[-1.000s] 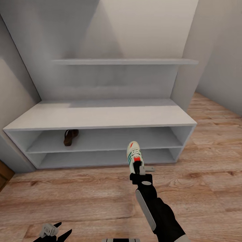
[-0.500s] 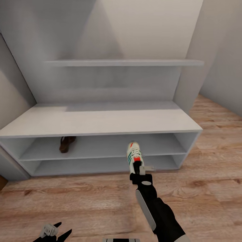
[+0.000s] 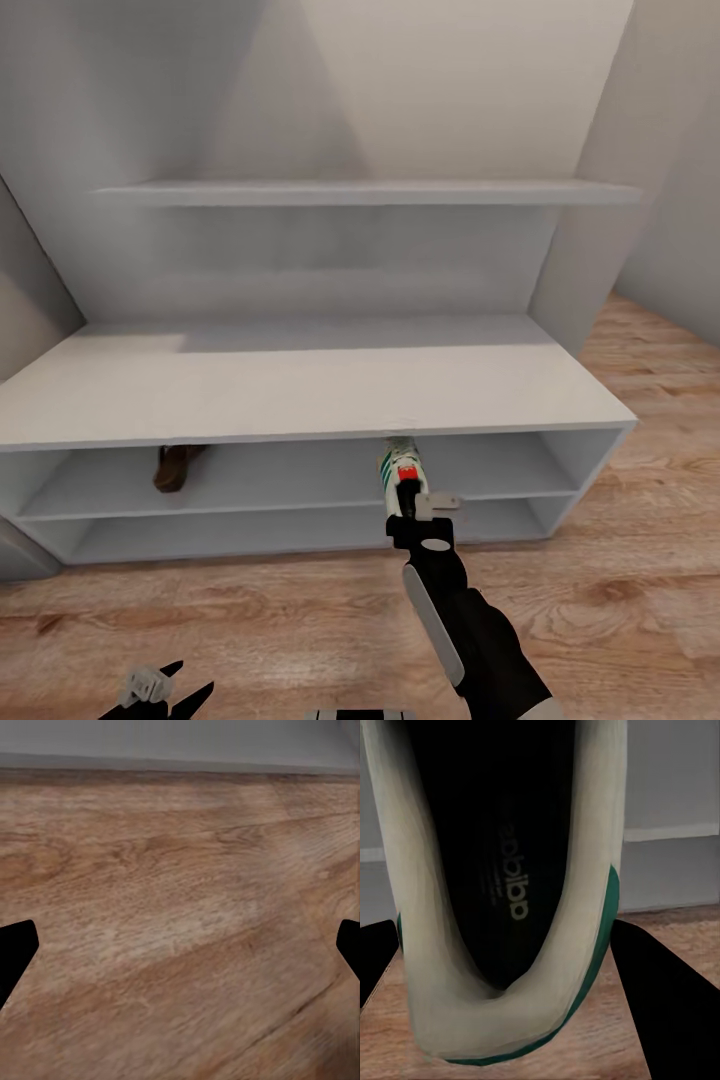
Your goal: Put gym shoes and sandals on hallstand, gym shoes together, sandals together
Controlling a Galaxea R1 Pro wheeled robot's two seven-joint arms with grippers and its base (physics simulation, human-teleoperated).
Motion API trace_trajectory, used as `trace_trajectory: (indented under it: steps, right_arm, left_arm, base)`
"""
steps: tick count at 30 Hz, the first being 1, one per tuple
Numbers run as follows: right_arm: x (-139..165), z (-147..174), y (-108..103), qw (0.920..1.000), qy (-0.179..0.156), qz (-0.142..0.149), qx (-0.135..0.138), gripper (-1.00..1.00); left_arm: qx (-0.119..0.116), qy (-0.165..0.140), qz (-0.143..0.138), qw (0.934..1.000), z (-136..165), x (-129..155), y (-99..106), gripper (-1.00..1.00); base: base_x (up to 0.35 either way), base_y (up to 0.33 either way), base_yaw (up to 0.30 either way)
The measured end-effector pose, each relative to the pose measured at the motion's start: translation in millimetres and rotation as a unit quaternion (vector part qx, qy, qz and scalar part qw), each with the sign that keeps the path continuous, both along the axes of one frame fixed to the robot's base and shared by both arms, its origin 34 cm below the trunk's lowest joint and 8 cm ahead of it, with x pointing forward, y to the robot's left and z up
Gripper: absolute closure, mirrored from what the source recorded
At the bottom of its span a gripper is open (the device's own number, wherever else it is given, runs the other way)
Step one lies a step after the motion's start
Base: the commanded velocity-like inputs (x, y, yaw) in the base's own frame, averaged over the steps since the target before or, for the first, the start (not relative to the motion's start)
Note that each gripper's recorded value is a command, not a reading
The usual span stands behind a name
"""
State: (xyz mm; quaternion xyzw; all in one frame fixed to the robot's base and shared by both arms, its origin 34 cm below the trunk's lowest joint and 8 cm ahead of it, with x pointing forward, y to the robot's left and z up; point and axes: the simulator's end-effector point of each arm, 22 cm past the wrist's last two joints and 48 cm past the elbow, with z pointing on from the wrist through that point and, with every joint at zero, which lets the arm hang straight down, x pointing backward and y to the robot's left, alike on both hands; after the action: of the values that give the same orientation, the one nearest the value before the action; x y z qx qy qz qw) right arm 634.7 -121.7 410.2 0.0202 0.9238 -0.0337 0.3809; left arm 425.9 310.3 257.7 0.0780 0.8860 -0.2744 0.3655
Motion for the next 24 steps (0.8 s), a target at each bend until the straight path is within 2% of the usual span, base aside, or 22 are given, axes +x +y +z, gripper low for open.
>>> trace_trajectory:
  steps: [4, 15, 24]
  right_arm:
    - [0.1, -0.1, 0.2, 1.0, 0.0, 0.0, 0.0, 1.0]
    - [0.1, -0.2, 0.0, 1.0, 0.0, 0.0, 0.0, 1.0]
    - [0.1, -0.1, -0.1, 1.0, 0.0, 0.0, 0.0, 1.0]
  left_arm:
    - [0.0, 0.0, 0.0, 1.0, -0.1, 0.1, 0.1, -1.0]
    - [0.0, 0.0, 0.0, 1.0, -0.2, 0.0, 0.0, -1.0]
    - [0.0, 0.0, 0.0, 1.0, -0.2, -0.1, 0.0, -1.0]
  base:
    - [0.179, 0.0, 0.0]
    - [0.047, 0.0, 0.0]
    - [0.219, 0.0, 0.0]
